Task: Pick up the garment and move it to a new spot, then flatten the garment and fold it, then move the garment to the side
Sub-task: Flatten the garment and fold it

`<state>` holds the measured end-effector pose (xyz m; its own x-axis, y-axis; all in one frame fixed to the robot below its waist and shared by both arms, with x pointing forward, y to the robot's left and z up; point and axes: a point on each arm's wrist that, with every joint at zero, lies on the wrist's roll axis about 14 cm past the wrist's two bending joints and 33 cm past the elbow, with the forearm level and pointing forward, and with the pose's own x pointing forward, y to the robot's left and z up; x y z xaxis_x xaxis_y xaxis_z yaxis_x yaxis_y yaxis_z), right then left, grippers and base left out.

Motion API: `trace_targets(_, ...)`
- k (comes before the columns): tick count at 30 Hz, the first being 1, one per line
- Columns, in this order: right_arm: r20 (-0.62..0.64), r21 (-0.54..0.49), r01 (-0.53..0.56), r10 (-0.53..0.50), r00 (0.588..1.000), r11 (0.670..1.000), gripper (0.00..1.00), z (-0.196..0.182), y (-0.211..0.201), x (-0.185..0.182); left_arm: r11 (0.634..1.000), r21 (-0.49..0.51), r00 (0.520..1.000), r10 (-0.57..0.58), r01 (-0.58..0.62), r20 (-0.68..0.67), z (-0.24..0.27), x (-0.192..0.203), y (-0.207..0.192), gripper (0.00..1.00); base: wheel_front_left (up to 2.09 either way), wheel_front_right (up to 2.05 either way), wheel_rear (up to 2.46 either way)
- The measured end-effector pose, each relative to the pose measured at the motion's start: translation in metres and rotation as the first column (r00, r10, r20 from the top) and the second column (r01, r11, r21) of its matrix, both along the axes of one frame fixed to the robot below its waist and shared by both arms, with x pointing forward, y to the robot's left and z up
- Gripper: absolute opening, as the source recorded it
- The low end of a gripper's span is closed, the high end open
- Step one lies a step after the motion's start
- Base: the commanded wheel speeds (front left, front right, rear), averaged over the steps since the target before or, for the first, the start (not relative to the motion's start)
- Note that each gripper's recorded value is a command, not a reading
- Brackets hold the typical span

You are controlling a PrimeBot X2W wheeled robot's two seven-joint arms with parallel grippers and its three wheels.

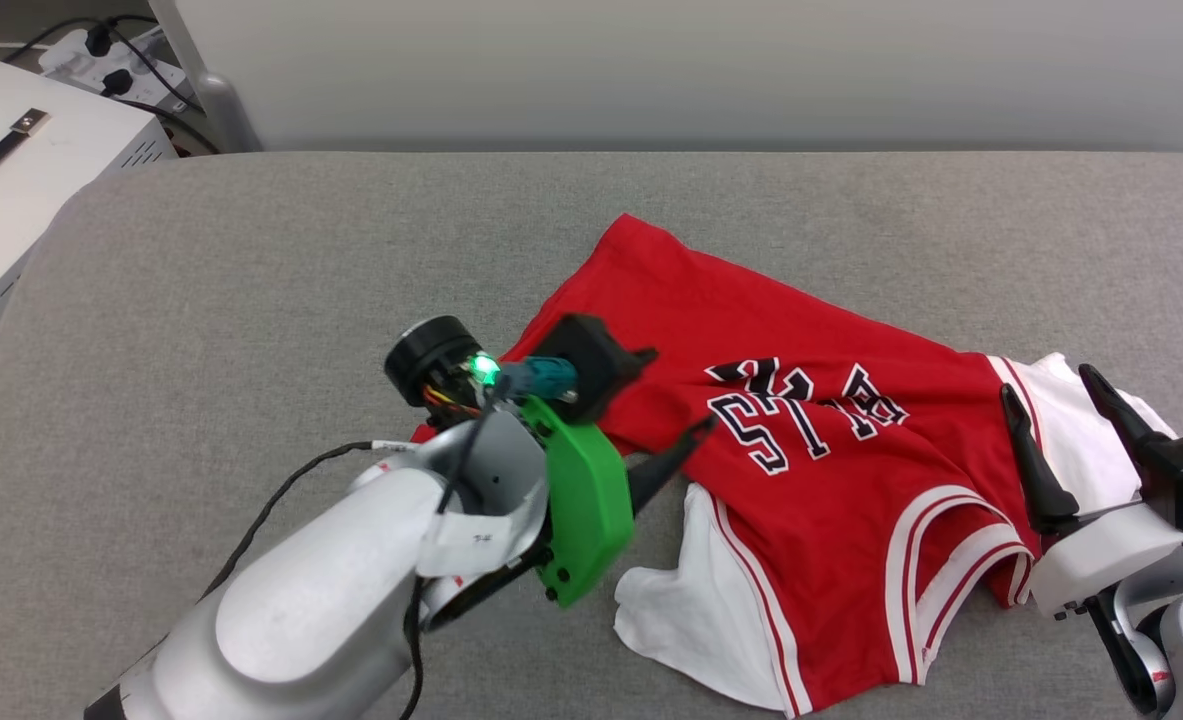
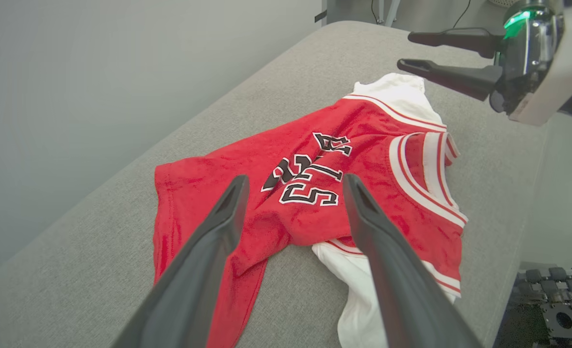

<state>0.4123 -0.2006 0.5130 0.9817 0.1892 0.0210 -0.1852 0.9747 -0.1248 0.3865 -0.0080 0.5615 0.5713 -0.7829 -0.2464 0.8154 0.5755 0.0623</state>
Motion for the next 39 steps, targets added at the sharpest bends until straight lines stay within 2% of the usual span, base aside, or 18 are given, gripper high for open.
trace_targets(5,-0.024,0.002,0.008,-0.008,1.0,1.0,1.0,-0.009,0.0,-0.001,0.977,0.159,0.983,-0.123,0.144,-0.134,-0.037,-0.024,-0.02,1.0,0.0,0.0,0.0)
trace_targets(13,-0.067,0.003,0.033,-0.033,0.997,0.999,1.0,-0.024,-0.006,0.0,0.899,0.284,0.912,-0.23,0.332,-0.339,-0.097,-0.064,-0.033,1.0,0.0,0.0,0.0)
trace_targets(22,-0.118,0.002,0.049,-0.048,0.992,0.999,1.0,-0.042,-0.009,0.008,0.835,0.411,0.879,-0.166,0.366,-0.446,-0.152,-0.055,-0.015,1.0,0.0,0.0,0.0)
trace_targets(25,-0.128,0.001,0.054,-0.054,0.99,0.999,1.0,-0.047,-0.011,0.012,0.791,0.471,0.866,-0.144,0.391,-0.478,-0.172,-0.058,-0.008,1.0,0.0,0.0,0.0)
trace_targets(30,-0.157,0.0,0.068,-0.067,0.985,0.998,1.0,-0.059,-0.013,0.014,0.774,0.477,0.838,-0.125,0.417,-0.53,-0.189,-0.063,-0.004,1.0,0.0,0.0,0.0)
trace_targets(31,-0.157,0.0,0.071,-0.07,0.985,0.998,1.0,-0.06,-0.014,0.014,0.772,0.478,0.839,-0.126,0.418,-0.53,-0.191,-0.062,-0.005,0.61,0.0,0.0,0.0)
trace_targets(32,-0.162,-0.002,0.073,-0.073,0.984,0.997,1.0,-0.062,-0.015,0.014,0.773,0.476,0.838,-0.128,0.42,-0.53,-0.191,-0.062,-0.005,0.27,0.0,0.0,0.0)
trace_targets(33,-0.168,-0.004,0.075,-0.075,0.983,0.997,1.0,-0.065,-0.015,0.013,0.778,0.471,0.84,-0.132,0.417,-0.526,-0.191,-0.06,-0.007,0.06,0.0,0.0,0.0)
trace_targets(34,-0.171,-0.006,0.076,-0.076,0.982,0.997,1.0,-0.066,-0.015,0.013,0.781,0.468,0.841,-0.131,0.414,-0.524,-0.191,-0.06,-0.007,0.0,0.0,0.0,0.0)
trace_targets(39,-0.165,-0.004,0.073,-0.073,0.984,0.997,1.0,-0.064,-0.014,0.012,0.815,0.437,0.859,-0.138,0.381,-0.493,-0.185,-0.057,-0.011,0.0,0.0,0.0,0.0)
